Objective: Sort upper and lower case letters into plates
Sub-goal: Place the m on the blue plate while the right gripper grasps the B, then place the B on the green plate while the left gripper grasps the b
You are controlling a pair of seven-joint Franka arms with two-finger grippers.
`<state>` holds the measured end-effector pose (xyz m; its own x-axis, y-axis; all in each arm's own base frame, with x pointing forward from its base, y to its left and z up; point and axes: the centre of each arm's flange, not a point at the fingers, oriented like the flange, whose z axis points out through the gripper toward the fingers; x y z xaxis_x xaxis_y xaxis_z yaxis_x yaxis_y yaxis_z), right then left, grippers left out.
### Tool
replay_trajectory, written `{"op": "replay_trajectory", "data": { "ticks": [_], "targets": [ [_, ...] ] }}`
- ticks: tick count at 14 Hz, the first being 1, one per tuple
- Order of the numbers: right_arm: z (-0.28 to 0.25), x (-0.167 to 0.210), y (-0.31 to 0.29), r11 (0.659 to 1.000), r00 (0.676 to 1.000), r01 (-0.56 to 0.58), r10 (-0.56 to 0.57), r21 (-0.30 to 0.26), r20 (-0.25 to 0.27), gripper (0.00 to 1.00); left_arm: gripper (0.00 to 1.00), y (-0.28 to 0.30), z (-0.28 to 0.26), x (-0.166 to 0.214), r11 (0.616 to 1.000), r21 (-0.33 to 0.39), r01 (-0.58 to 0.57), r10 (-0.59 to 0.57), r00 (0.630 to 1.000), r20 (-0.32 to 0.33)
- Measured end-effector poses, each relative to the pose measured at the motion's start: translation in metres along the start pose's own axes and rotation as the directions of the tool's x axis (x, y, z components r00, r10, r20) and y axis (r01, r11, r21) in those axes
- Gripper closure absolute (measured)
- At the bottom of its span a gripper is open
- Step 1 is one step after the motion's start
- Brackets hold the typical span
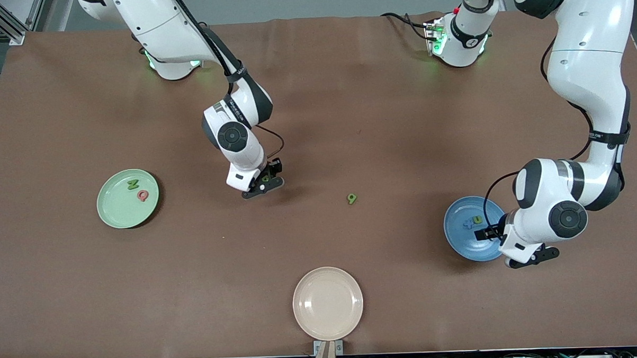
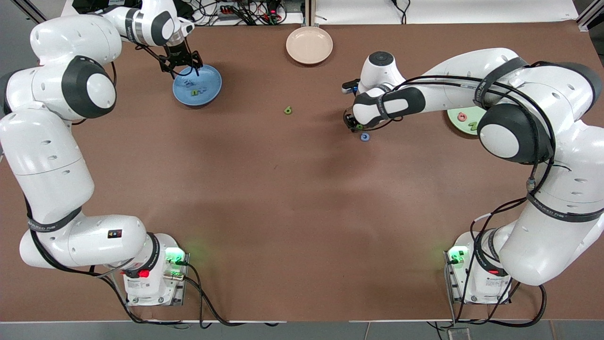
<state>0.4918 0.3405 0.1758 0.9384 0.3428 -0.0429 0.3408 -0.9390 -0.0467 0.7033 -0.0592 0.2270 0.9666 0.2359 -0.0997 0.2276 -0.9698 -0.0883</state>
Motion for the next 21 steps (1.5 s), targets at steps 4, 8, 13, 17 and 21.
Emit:
{"op": "replay_trajectory", "data": {
  "ticks": [4, 8, 13, 17, 21],
  "targets": [
    [-0.002, 0.002, 0.0, 1.0, 1.0, -0.002, 0.002, 0.0, -0.004, 0.55, 0.0, 0.087, -0.01, -0.035, 0.993, -0.019, 0.115, -0.115, 0.993, -0.004],
    [-0.003, 0.003, 0.002, 1.0, 1.0, -0.004, 0.004, 0.0, -0.006, 0.7, 0.0, 0.201, -0.014, -0.105, 0.975, -0.009, 0.221, -0.221, 0.975, -0.019],
    [-0.005, 0.004, 0.002, 1.0, 1.0, -0.007, 0.007, 0.0, -0.008, 0.72, 0.0, 0.271, -0.01, -0.159, 0.895, -0.077, 0.439, -0.442, 0.896, -0.044],
    [-0.049, 0.017, 0.041, 0.998, 0.998, -0.056, 0.056, -0.002, 0.021, 0.72, 0.0, 0.302, 0.015, -0.192, 0.821, -0.169, 0.546, -0.557, 0.83, -0.025],
    [-0.146, 0.009, 0.136, 0.999, 0.997, -0.03, 0.028, 0.023, 0.072, 0.72, 0.0, 0.322, 0.034, -0.216, 0.816, -0.168, 0.554, -0.563, 0.826, -0.013]
  ]
}}
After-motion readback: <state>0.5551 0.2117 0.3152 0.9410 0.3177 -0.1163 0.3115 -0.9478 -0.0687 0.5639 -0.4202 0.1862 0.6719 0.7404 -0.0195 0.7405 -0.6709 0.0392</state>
